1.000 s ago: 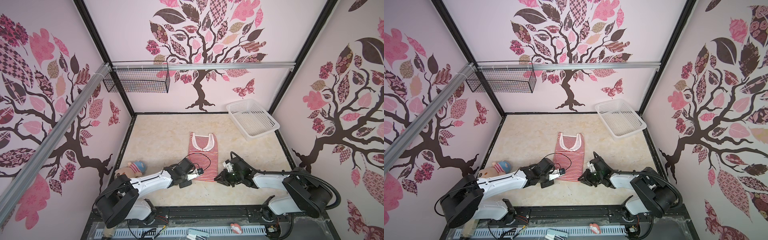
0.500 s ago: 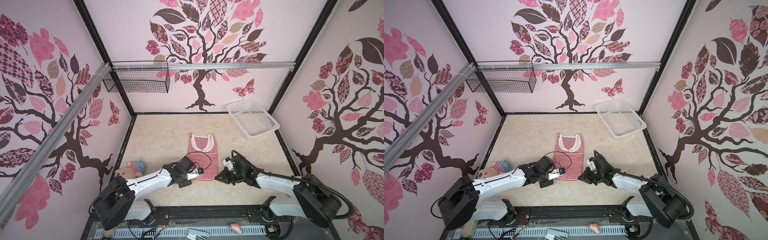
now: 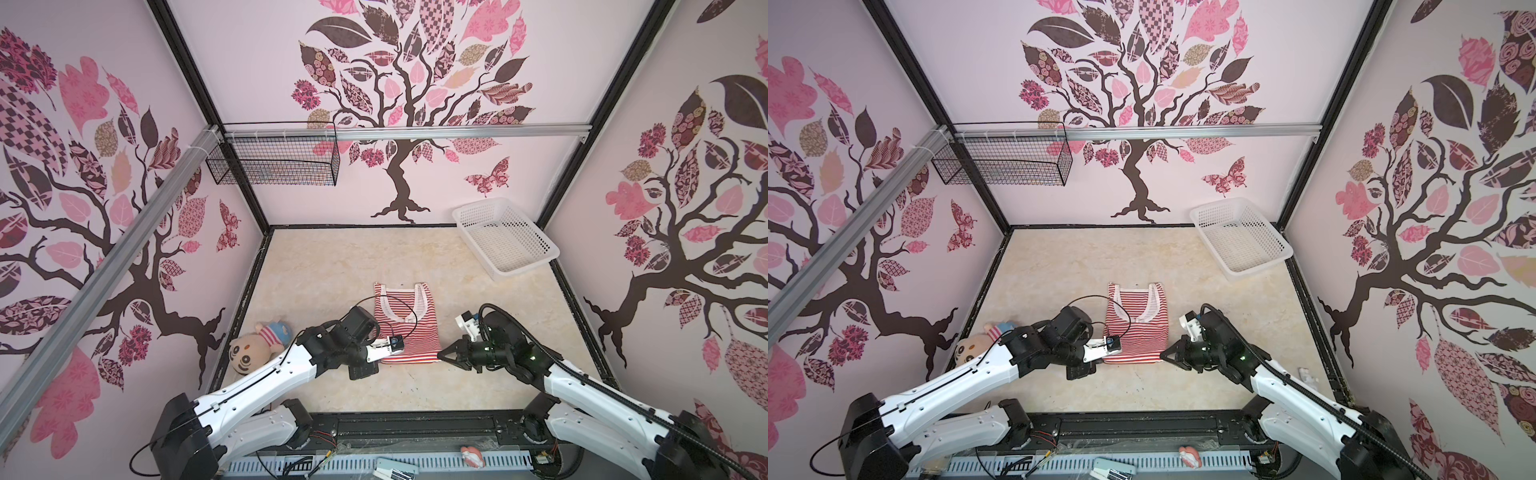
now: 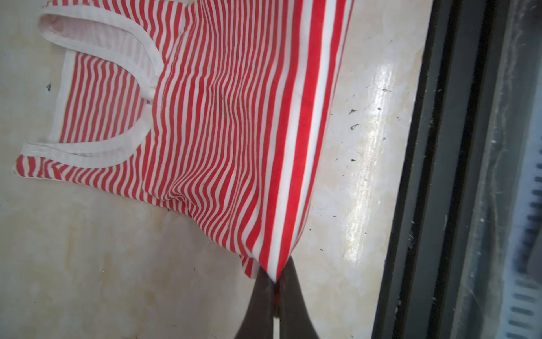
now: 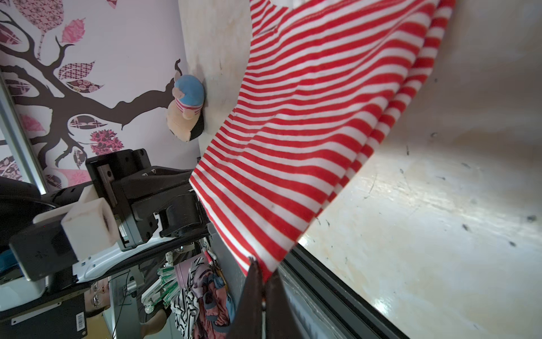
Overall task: Fold and stack tank tops
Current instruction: Fold the tank top at the center of the table.
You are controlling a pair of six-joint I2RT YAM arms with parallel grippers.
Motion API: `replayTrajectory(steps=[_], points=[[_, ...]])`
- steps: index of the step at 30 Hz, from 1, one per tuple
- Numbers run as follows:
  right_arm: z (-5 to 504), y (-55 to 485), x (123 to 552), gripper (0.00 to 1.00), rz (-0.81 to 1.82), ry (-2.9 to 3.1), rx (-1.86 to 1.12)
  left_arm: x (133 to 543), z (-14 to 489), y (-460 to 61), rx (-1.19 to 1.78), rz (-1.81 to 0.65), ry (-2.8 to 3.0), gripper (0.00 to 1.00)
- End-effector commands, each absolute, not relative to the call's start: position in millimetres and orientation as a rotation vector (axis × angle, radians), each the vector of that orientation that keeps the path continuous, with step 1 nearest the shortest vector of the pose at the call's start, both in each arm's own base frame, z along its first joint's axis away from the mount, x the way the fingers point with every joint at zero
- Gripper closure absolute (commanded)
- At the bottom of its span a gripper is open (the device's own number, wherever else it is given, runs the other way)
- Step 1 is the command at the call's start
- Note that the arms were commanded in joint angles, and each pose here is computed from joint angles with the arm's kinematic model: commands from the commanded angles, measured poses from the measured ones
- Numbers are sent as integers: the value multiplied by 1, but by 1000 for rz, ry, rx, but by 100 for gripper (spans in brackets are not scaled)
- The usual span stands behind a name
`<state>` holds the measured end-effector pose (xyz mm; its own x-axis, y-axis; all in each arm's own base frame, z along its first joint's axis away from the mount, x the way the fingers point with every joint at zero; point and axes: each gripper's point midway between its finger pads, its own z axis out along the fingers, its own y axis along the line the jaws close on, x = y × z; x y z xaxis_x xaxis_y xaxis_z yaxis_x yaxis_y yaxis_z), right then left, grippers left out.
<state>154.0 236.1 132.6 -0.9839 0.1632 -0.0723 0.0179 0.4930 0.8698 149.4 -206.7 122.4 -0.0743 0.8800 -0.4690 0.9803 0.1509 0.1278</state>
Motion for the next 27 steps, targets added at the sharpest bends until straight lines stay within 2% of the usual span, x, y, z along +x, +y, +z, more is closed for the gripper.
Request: replayTrajectory(steps=[1, 10, 16, 27], points=[[141, 231, 142, 97, 1522, 2619, 197, 129, 140, -207, 1822, -406, 1992, 100], [185, 230, 148, 97, 1540, 2532, 195, 127, 179, -213, 1782, -457, 1949, 100], [204, 241, 166, 97, 1544, 2494, 174, 132, 170, -212, 1800, -416, 1954, 100], [205, 252, 199, 96, 1501, 2477, 173, 161, 158, -209, 1742, -270, 1962, 100]])
